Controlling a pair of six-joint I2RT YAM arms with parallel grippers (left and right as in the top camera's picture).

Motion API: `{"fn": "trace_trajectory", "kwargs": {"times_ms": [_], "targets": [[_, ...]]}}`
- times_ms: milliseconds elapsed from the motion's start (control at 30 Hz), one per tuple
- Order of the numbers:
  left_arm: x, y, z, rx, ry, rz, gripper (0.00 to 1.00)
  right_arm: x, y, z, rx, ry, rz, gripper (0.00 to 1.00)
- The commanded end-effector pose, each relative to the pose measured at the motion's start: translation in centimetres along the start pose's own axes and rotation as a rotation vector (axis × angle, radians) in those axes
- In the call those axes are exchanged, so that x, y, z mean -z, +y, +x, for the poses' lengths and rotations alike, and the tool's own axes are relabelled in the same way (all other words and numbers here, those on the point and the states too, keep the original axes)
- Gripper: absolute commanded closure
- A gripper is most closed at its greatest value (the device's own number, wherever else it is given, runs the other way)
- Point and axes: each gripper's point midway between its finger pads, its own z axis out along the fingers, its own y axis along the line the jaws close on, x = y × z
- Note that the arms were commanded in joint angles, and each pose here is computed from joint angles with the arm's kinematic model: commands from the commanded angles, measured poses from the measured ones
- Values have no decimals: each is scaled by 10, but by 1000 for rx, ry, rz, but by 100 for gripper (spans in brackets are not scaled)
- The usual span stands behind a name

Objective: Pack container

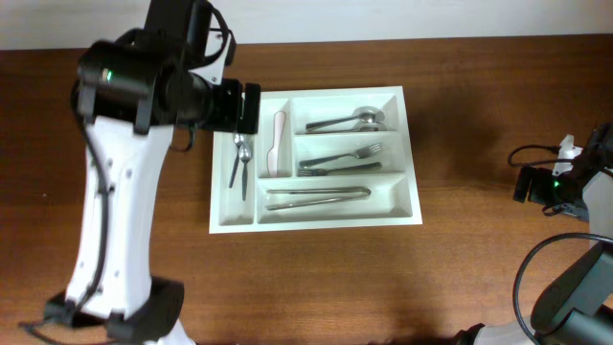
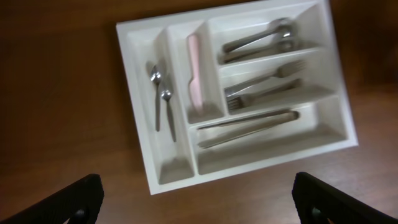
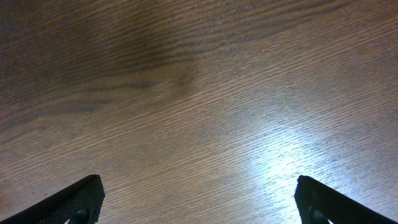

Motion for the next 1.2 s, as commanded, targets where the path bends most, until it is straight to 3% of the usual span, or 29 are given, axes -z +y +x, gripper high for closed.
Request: {"fn": "trace_trajectory", "kwargs": {"times_ms": [0,133,367,600,767,933,1167], "targets": [[53,-11,11,-27,-125,1,1,-2,2,0,4,1,-10,1],[91,-20,32,-48,-206,2,1,-2,2,0,4,1,-10,1],[125,13,112,128,-252,-44,1,-2,2,0,4,1,-10,1],[139,11,175,132,-398,134,1,-2,2,0,4,1,-10,1],[127,22,200,139,-459,134,1,-2,2,0,4,1,-10,1],[100,30,225,135,-363,89,1,-2,2,0,4,1,-10,1],[83,39,214,134,-386,13,1,-2,2,0,4,1,-10,1]]}}
